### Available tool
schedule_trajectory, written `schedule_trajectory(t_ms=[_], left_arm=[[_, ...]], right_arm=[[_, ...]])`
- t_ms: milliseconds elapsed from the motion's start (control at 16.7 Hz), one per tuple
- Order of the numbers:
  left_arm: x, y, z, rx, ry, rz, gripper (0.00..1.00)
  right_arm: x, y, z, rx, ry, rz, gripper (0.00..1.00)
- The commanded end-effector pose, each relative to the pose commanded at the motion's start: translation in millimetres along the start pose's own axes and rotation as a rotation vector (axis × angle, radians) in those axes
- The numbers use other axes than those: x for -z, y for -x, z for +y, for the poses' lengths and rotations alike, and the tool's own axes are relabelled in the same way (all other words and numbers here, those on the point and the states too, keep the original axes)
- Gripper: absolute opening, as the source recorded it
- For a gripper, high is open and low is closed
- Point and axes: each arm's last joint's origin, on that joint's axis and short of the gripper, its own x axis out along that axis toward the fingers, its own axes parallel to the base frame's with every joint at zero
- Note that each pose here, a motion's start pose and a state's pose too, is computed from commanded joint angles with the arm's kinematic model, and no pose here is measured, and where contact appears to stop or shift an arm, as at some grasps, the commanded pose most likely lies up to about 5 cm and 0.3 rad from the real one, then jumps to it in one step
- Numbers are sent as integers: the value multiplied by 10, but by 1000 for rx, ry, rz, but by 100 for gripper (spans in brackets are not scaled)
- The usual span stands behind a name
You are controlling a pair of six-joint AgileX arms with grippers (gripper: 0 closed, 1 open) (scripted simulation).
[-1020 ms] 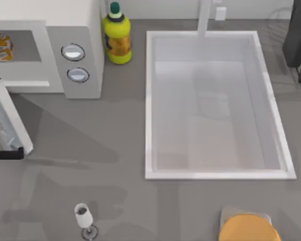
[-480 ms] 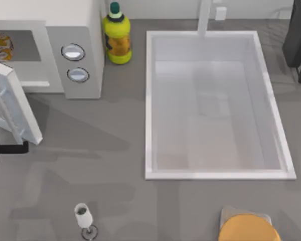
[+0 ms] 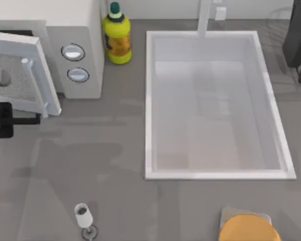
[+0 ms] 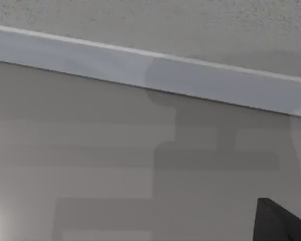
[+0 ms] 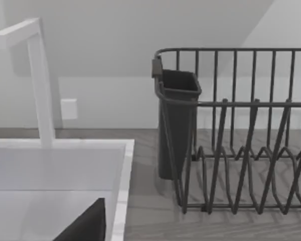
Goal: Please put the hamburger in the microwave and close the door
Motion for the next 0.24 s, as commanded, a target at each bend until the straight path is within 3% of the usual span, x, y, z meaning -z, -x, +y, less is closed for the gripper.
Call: schedule_trajectory(t_ms=[240], left_arm=[[-163,-104,-1,-3,3,-46,0]], right_arm=[[0,0,0,0,0,0,100]])
